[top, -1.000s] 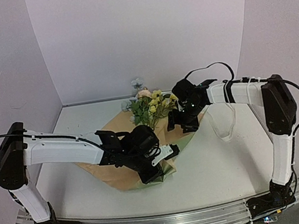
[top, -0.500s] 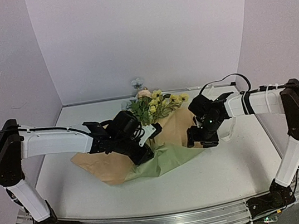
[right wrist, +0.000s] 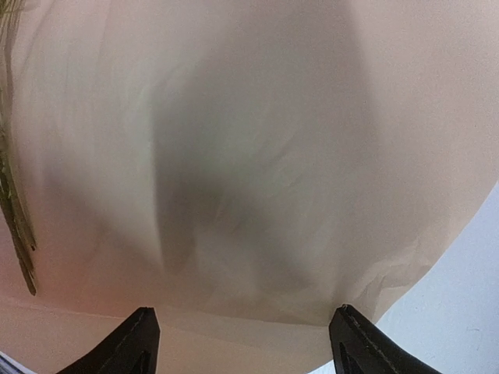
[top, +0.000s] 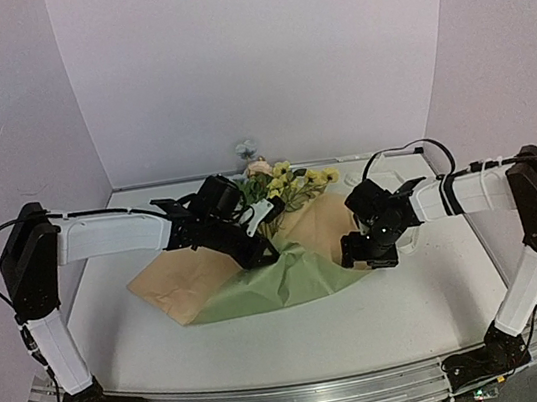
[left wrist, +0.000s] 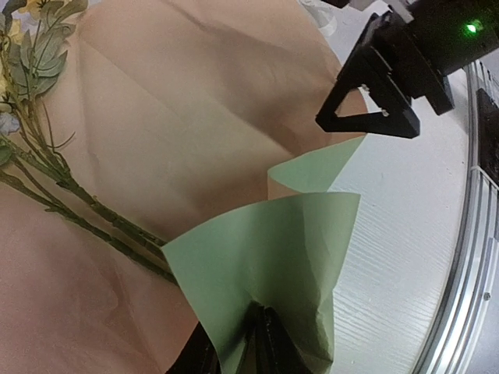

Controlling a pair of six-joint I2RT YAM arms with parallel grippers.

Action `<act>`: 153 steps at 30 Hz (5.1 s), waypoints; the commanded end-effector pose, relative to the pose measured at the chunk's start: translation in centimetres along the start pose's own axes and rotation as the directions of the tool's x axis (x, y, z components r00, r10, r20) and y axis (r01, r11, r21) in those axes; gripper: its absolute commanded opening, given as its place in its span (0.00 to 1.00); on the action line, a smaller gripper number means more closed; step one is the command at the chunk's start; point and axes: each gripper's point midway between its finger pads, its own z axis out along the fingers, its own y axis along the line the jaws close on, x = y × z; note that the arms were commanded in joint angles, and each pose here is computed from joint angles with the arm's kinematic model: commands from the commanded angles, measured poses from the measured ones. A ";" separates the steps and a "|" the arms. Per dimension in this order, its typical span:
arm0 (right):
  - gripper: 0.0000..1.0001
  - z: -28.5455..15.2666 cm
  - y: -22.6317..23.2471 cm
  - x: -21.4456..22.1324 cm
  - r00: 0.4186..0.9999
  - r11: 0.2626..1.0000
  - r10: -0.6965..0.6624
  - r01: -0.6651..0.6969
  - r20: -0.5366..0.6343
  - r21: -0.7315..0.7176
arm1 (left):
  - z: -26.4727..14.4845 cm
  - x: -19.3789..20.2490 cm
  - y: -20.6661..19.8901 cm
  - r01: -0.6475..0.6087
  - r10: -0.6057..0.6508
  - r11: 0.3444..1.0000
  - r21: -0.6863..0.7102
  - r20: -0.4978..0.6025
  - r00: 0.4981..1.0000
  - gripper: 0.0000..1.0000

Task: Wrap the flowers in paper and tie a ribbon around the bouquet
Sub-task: Fold the bottom corner of the flattened wrapping paper at the center of the board, then press the fold line of the 1/4-folded wrapping paper.

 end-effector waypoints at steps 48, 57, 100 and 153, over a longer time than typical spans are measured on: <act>0.92 -1.4 9.9 -8.7 0.943 0.849 -0.221 0.311 0.249 -0.426 | 4.9 -2.4 9.7 0.078 -0.077 0.997 -0.023 0.037 0.996 0.05; 0.73 -0.2 12.5 -8.8 0.950 0.790 -0.238 0.311 0.202 -0.528 | 4.9 -2.7 9.8 0.073 -0.072 0.997 -0.027 0.039 0.997 0.05; 0.00 4.7 8.0 -7.3 0.985 0.971 -0.051 0.088 0.165 -0.224 | -3.5 -1.4 2.2 0.659 -0.700 0.671 0.338 -0.001 0.714 0.47; 0.00 3.7 12.0 -7.2 0.988 0.956 -0.108 0.134 0.109 -0.261 | -8.5 3.2 11.3 0.743 -0.742 0.667 -0.058 0.040 0.669 0.54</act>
